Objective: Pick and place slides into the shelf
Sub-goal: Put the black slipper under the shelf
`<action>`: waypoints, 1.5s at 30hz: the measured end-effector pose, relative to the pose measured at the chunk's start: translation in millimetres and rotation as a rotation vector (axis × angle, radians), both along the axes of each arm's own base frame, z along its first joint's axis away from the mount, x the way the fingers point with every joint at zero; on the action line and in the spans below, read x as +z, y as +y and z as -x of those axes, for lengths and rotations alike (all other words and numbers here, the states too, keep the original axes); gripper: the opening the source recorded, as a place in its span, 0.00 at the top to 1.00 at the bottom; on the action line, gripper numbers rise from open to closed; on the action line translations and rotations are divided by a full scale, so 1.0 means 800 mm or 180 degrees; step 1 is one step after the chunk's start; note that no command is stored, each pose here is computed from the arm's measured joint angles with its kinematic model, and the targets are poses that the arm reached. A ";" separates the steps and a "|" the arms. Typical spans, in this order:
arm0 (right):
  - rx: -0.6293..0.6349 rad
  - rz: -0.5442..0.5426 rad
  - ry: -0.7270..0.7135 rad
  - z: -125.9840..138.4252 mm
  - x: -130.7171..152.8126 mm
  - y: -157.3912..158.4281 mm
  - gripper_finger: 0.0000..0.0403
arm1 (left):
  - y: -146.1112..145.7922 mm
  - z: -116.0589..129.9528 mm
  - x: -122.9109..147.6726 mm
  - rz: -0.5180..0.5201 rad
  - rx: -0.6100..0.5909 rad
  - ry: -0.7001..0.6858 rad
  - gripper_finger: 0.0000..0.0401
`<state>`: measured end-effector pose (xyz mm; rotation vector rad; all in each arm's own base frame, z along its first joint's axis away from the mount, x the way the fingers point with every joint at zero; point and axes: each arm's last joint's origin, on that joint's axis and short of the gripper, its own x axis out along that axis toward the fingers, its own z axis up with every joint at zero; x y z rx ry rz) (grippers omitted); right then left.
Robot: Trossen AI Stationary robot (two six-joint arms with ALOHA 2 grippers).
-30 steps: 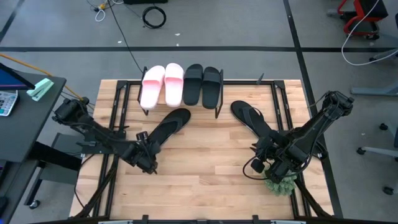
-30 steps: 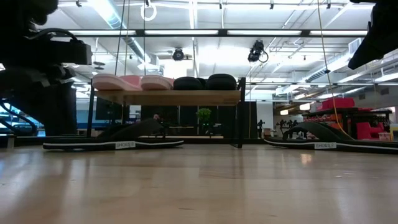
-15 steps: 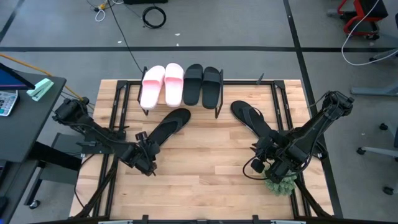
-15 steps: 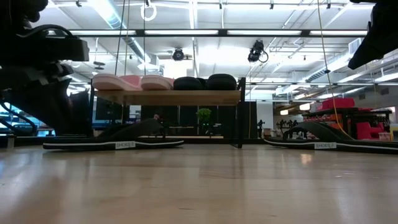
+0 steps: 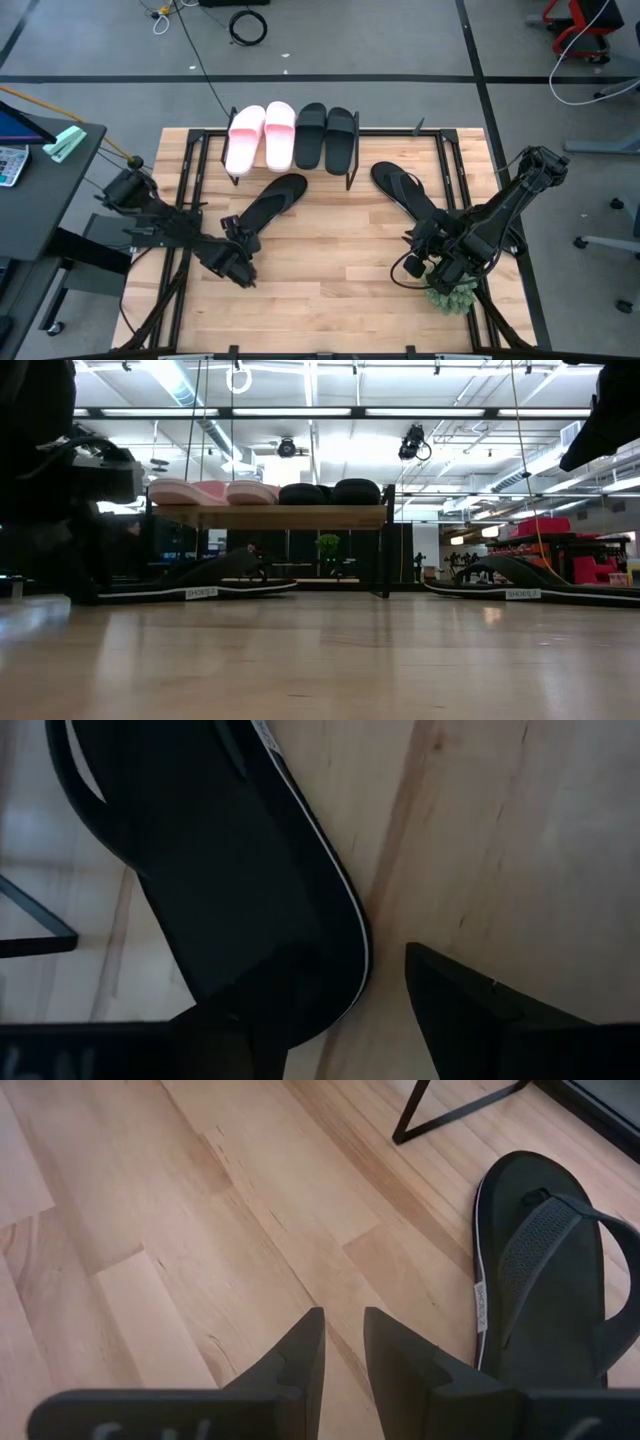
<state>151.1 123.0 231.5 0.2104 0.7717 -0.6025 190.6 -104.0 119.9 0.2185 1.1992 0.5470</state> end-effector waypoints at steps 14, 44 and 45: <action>0.0009 0.0006 0.0003 0.000 0.000 0.000 0.80 | 0.018 -0.025 -0.003 0.0062 0.0505 -0.0618 0.86; 0.0023 0.0010 0.0004 0.000 0.000 0.000 0.80 | 0.020 -0.069 0.021 0.0325 0.1126 -0.1759 0.99; 0.0023 0.0002 -0.0004 -0.001 0.000 0.001 0.80 | 0.021 -0.065 0.020 0.0299 0.1192 -0.1715 0.99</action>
